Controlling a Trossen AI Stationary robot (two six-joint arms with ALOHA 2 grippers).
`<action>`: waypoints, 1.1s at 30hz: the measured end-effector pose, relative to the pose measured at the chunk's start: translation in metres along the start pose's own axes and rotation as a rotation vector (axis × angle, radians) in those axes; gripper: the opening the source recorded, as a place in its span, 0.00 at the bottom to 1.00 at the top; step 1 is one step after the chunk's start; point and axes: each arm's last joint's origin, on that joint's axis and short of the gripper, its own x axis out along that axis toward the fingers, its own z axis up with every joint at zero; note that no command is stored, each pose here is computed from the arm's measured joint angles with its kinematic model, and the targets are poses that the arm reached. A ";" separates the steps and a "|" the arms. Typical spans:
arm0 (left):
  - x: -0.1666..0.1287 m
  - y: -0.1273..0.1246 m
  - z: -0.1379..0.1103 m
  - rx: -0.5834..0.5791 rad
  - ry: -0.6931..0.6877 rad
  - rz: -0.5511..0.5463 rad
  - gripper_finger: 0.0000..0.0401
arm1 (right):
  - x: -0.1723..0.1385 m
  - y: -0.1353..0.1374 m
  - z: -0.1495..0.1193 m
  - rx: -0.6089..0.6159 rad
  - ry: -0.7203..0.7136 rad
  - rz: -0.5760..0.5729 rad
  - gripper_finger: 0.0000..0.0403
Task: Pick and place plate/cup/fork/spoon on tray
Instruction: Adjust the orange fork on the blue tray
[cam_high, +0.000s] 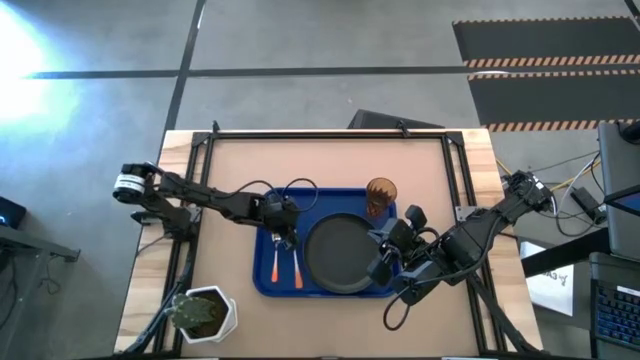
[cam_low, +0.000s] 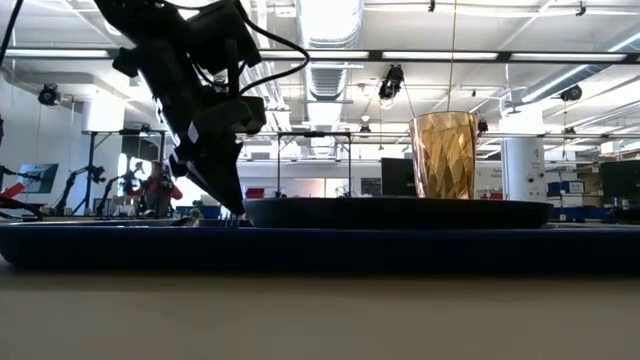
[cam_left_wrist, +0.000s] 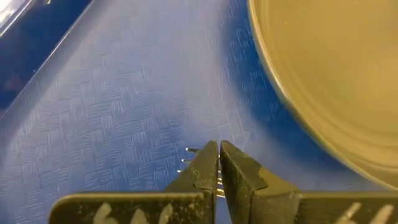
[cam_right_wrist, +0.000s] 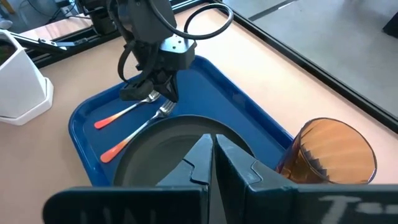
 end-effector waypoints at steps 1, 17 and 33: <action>0.000 0.000 0.000 0.000 -0.001 -0.001 0.00 | 0.000 0.000 0.000 0.000 0.000 0.000 0.02; -0.009 -0.038 -0.025 0.013 0.029 -0.109 0.00 | 0.000 0.000 0.000 -0.003 0.001 -0.003 0.02; 0.001 -0.050 -0.035 -0.018 0.033 -0.138 0.00 | 0.000 0.000 0.000 0.001 0.001 -0.003 0.02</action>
